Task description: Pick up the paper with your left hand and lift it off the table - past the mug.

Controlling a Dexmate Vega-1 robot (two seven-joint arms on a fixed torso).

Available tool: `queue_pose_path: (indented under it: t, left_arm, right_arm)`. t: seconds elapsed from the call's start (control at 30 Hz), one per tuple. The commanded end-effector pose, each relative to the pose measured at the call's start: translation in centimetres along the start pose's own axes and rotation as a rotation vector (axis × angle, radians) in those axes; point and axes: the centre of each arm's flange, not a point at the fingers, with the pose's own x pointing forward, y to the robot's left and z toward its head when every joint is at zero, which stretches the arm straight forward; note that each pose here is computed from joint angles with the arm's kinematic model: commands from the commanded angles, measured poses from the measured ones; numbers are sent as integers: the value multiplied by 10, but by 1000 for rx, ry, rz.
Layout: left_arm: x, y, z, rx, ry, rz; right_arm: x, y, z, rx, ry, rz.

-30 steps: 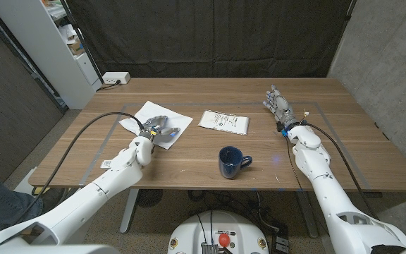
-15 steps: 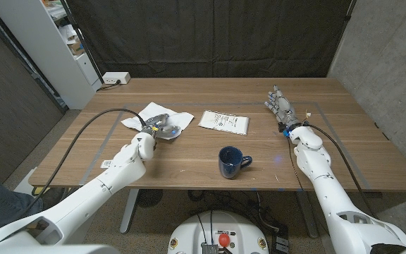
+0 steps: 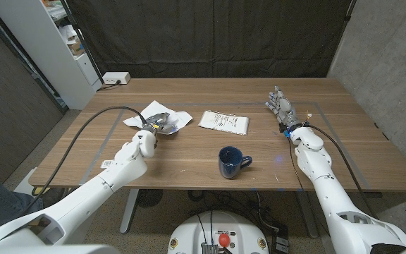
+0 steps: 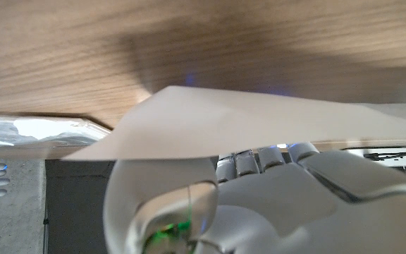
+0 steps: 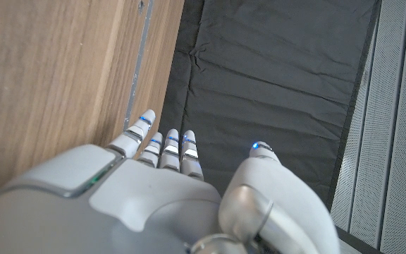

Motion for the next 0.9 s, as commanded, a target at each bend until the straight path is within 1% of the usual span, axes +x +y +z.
queue_pose_path:
  t: [0.03,0.1,0.13,0.17,0.27,0.37,0.43,0.5,0.57,0.63,0.67,0.9]
  left_arm:
    - [-1,5,3,-1,18,48]
    - [-2,7,4,3,17,73]
    - [-3,8,4,-2,24,76]
    - [-3,8,5,2,16,79]
    - [-4,10,6,5,18,94]
    - [-5,12,6,7,35,113]
    - [-5,13,6,7,28,117]
    - [-7,14,6,4,35,132]
    - [-8,15,7,3,42,137]
    - [-9,17,7,3,35,141]
    - [-10,18,7,-1,46,144]
    - [-12,24,7,0,54,147]
  right_arm:
    - [3,0,1,3,1,1]
    - [3,0,0,4,1,1]
    - [4,0,0,4,1,1]
    - [4,0,0,4,1,1]
    - [4,1,-1,5,2,4]
    - [4,2,-1,4,3,6]
    - [4,2,-1,3,3,8]
    - [3,3,-1,3,2,9]
    - [4,3,0,1,2,11]
    - [4,3,0,2,0,12]
    - [4,4,1,1,-1,12]
    - [5,4,3,2,-8,17]
